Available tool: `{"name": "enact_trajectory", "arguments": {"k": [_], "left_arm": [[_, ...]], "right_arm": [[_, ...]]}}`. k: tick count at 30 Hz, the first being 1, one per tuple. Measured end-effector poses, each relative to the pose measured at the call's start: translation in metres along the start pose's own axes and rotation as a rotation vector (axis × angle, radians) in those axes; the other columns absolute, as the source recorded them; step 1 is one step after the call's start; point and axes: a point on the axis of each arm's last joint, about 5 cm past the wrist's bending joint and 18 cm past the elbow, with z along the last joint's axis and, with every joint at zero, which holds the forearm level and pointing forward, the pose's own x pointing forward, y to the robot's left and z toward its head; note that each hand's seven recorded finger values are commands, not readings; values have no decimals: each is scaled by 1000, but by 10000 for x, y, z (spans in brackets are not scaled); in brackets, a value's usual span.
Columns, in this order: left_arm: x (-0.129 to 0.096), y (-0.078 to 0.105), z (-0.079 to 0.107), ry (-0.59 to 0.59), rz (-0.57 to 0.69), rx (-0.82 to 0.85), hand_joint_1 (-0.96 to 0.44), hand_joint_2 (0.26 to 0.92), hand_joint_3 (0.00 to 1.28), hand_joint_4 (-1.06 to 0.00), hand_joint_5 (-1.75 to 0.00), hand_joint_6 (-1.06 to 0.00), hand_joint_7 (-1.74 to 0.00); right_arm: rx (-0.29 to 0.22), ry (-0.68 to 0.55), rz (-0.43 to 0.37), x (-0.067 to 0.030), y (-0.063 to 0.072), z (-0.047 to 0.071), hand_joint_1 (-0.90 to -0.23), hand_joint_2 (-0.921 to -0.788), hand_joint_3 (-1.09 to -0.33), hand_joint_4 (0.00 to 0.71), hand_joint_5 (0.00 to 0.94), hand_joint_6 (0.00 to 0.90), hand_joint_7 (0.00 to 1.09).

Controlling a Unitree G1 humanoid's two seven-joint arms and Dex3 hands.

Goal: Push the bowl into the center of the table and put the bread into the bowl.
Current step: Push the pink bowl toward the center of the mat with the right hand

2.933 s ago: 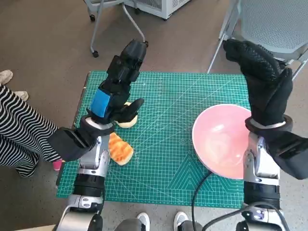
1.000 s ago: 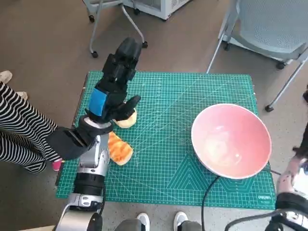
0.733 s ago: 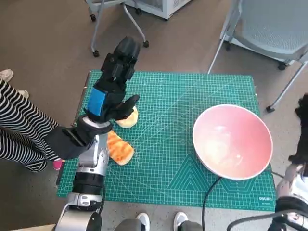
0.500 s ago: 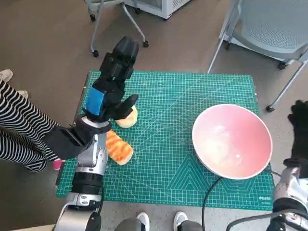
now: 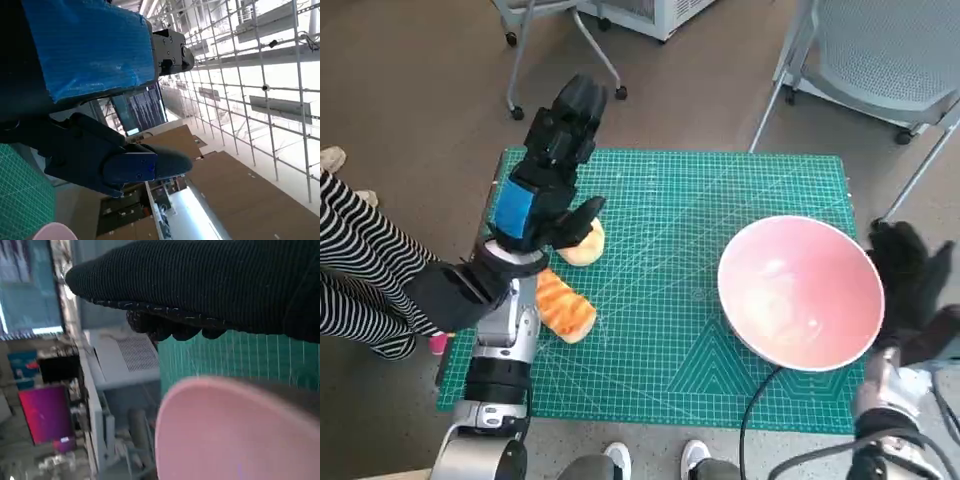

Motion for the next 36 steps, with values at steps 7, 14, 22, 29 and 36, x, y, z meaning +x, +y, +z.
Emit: {"name": "enact_trajectory", "arguments": {"k": [7,14,22,29,36], "left_arm": [[-4,38,18,4,-2,14,-634,921,396,-39,-1,1,-296],[-13,79,32,9,-4,30,-634,921,396,-31,0,1,-293],[-18,86,33,11,-4,33,-637,921,398,-24,0,1,-294],[-50,88,32,18,-2,34,-637,921,397,-24,-1,1,-294],[-78,92,36,25,3,35,-637,921,397,-30,-3,1,-295]], "right_arm": [[38,8,73,10,140,-43,-556,-921,-894,66,15,59,366],[78,6,130,30,301,-70,-546,-921,-886,70,13,62,372],[102,-4,187,76,488,-57,-569,-921,-871,81,13,72,388],[116,-16,240,104,608,-40,-569,-921,-854,67,4,61,397],[113,-24,279,126,713,-23,-581,-921,-849,78,8,48,412]]}}
